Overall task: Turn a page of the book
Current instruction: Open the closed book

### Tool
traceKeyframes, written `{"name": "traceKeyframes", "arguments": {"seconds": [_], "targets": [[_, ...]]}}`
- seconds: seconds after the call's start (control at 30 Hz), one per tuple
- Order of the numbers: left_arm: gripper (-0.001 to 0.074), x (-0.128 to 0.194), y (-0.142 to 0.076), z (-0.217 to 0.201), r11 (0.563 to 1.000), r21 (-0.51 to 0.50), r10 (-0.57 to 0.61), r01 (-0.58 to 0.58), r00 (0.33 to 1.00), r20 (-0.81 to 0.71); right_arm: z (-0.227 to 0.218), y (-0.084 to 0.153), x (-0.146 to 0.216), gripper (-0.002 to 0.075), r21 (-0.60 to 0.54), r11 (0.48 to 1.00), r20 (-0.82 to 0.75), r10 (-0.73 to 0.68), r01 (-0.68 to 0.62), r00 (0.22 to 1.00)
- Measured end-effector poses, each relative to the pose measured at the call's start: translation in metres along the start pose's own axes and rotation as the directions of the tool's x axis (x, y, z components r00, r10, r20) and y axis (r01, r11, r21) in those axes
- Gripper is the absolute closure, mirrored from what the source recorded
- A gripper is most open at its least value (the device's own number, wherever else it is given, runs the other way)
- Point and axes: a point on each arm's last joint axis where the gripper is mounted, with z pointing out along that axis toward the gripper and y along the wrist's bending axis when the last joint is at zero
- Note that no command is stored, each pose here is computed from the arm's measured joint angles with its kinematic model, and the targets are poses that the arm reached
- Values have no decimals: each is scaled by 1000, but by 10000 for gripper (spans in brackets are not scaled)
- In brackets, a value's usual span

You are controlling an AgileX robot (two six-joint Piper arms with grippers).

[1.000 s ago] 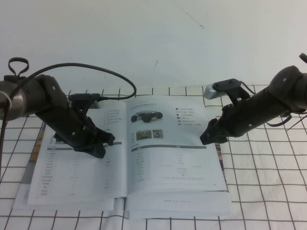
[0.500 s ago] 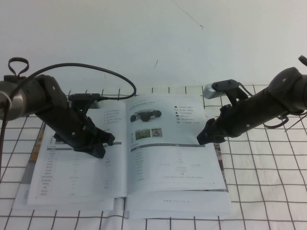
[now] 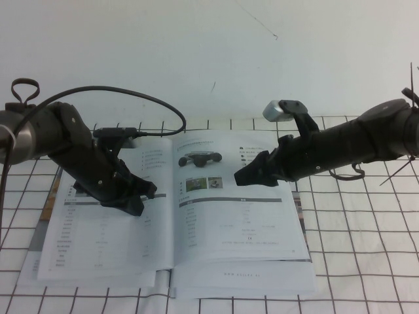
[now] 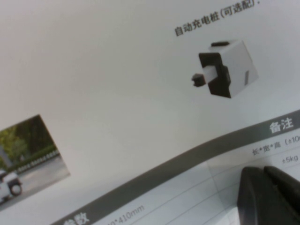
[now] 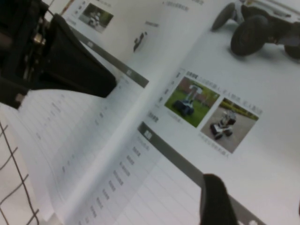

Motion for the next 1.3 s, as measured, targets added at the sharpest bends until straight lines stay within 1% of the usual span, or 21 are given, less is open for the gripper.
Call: {"name": "traceKeyframes", "arguments": {"seconds": [0.1, 0.2, 0.27, 0.37, 0.43, 0.5, 0.73, 0.93, 1.3], "targets": [[738, 0, 0, 0, 1000, 0, 0, 0, 1000, 0, 0, 0, -1, 359, -5, 1000, 9, -2, 2, 1000], [738, 0, 0, 0, 1000, 0, 0, 0, 1000, 0, -1, -2, 1, 359, 18, 1000, -6, -5, 5, 1000], [738, 0, 0, 0, 1000, 0, 0, 0, 1000, 0, -4, -8, 3, 359, 58, 998, -32, -2, 4, 999], [738, 0, 0, 0, 1000, 1, 0, 0, 1000, -2, -17, -18, 5, 359, 164, 986, -88, -7, 22, 996], [738, 0, 0, 0, 1000, 1, 0, 0, 1000, -2, -27, -20, 4, 359, 228, 973, -120, -16, 43, 993], [738, 0, 0, 0, 1000, 1, 0, 0, 1000, -2, -31, -19, 3, 359, 249, 967, -137, -22, 56, 990], [738, 0, 0, 0, 1000, 1, 0, 0, 1000, -2, -31, -20, 5, 359, 261, 964, -155, -8, 49, 988], [738, 0, 0, 0, 1000, 1, 0, 0, 1000, -2, -24, -27, 12, 359, 255, 967, -175, 20, 26, 984], [738, 0, 0, 0, 1000, 1, 0, 0, 1000, -2, -19, -30, 15, 359, 243, 970, -170, 46, -4, 984]]}}
